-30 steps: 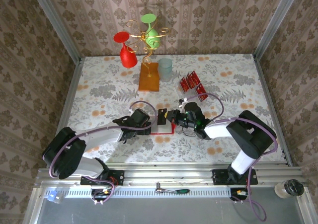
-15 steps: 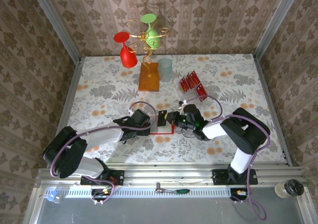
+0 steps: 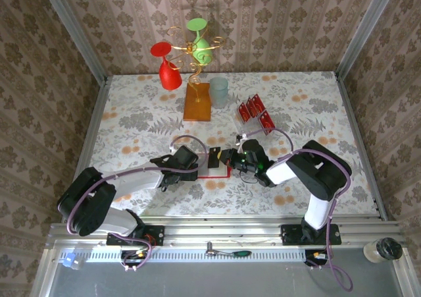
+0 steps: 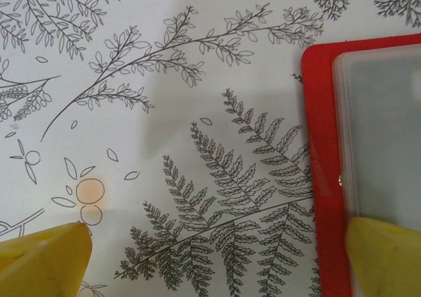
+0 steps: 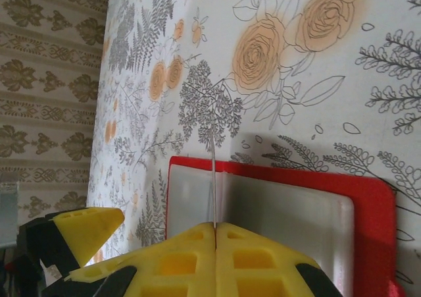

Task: Put the credit cards into the card holder
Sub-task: Insert the credit card into the card slot.

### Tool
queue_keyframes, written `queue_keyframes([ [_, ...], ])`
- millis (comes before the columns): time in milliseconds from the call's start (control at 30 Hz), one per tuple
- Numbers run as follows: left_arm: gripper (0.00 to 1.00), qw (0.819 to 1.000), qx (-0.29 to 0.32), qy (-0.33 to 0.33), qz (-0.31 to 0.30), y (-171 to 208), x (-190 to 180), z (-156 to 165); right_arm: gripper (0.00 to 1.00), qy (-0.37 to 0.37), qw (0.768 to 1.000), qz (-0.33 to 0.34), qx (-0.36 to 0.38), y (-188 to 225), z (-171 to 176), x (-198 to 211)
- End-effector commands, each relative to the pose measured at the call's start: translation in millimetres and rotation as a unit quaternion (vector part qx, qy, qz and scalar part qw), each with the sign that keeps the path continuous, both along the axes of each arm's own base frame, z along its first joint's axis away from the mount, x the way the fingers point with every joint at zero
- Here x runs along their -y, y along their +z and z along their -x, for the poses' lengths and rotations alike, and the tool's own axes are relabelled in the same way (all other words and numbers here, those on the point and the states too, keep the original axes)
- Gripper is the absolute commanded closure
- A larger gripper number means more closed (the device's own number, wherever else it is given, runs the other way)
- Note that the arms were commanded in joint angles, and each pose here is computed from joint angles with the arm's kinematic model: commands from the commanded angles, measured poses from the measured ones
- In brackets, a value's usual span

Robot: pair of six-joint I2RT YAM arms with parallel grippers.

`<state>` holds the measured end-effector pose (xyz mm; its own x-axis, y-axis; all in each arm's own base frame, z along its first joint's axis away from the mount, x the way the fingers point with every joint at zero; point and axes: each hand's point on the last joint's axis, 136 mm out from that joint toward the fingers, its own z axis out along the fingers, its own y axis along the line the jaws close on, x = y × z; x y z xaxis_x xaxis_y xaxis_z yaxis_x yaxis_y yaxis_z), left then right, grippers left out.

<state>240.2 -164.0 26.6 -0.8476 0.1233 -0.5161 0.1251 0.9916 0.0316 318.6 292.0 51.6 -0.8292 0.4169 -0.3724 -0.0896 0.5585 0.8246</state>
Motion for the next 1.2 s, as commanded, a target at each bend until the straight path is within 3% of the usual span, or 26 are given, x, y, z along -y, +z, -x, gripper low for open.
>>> queue_keyframes([
  [0, 0.00, 1.000, -0.015, 0.014, -0.023, -10, -13, 8, 1.00, -0.001, 1.000, -0.012, 0.007, 3, -2, -5],
  [800, 0.00, 1.000, -0.017, 0.016, -0.018, -12, -12, 9, 1.00, 0.023, 0.999, -0.041, -0.017, -7, 9, -13],
  [1167, 0.00, 1.000, -0.016, 0.015, -0.016, -11, -11, 9, 1.00, 0.004, 0.999, -0.046, -0.001, 7, 5, -6],
])
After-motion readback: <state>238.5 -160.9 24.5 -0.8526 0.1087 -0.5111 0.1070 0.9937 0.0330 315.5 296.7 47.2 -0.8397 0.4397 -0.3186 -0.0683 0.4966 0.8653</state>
